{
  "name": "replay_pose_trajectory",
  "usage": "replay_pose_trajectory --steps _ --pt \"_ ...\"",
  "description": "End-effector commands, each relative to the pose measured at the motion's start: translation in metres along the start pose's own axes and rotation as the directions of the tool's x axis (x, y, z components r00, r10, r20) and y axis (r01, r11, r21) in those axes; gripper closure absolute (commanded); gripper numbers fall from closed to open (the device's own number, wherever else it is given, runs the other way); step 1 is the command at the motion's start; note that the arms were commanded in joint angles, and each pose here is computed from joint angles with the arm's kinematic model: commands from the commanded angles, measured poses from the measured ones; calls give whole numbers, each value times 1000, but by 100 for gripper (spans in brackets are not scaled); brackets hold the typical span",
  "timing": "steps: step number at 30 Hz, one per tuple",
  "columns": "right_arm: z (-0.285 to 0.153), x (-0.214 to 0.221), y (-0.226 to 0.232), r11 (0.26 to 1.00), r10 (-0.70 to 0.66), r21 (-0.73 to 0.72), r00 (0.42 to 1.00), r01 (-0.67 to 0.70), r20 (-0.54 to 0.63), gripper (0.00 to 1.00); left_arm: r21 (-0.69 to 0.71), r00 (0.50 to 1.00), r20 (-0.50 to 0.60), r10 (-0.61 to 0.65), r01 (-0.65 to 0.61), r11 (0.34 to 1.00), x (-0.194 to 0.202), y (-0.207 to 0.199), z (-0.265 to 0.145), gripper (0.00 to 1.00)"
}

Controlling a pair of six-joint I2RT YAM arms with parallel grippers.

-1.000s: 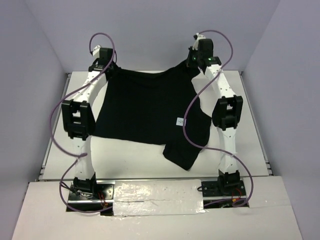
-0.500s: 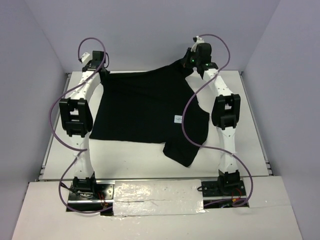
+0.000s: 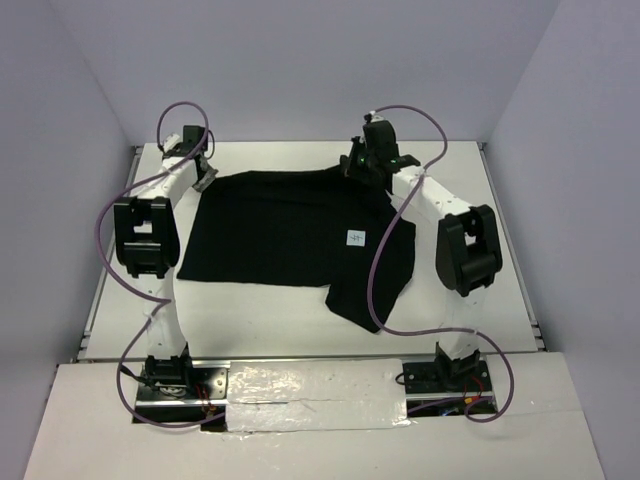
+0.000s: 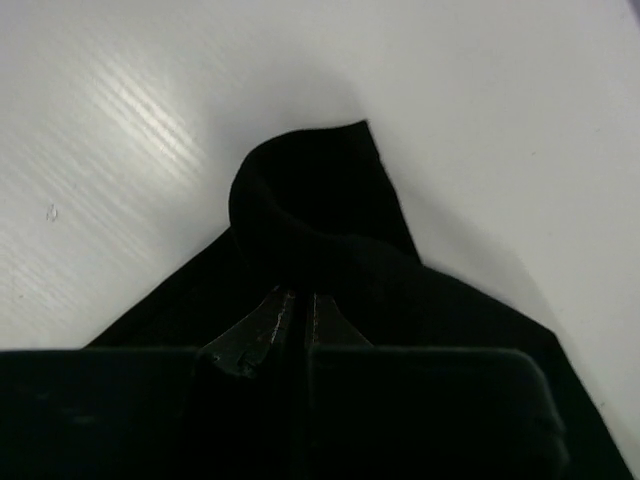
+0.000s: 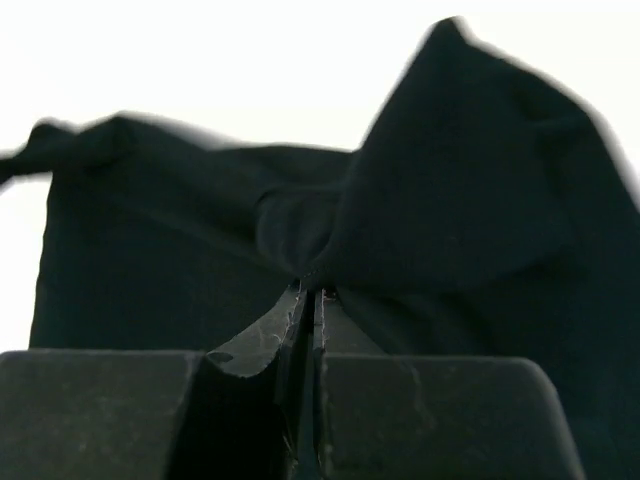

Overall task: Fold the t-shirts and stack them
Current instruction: Flatten the tshirt out

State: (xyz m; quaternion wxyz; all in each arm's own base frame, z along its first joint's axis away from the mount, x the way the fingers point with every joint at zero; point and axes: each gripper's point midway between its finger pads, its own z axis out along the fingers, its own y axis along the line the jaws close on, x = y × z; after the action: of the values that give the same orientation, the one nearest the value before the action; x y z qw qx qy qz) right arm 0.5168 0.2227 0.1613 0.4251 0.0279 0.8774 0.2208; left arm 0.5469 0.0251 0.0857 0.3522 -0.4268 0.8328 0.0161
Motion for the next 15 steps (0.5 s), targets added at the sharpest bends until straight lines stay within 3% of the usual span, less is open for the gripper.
replay_pose_trajectory --steps 1,5,9,11,13,15 --pt "-18 -20 -28 981 107 149 990 -120 96 96 61 1000 14 -12 11 998 -10 -5 -25 100" --pt "-26 2 -35 974 142 169 988 -149 56 94 56 1000 -6 -12 13 998 3 8 -26 100" --pt "-28 20 -23 989 122 86 992 -122 -4 79 50 1000 -28 6 -4 999 9 11 -25 100" --pt "-35 20 -14 991 126 39 992 -126 -10 78 40 999 -35 5 -4 999 10 13 -26 100" --pt "-39 28 -8 992 129 6 991 -129 -44 69 20 999 -36 -20 21 1000 2 23 -24 100" --pt "-45 27 -14 991 133 26 990 -132 -47 54 20 999 -36 -22 23 1000 0 25 -24 100"
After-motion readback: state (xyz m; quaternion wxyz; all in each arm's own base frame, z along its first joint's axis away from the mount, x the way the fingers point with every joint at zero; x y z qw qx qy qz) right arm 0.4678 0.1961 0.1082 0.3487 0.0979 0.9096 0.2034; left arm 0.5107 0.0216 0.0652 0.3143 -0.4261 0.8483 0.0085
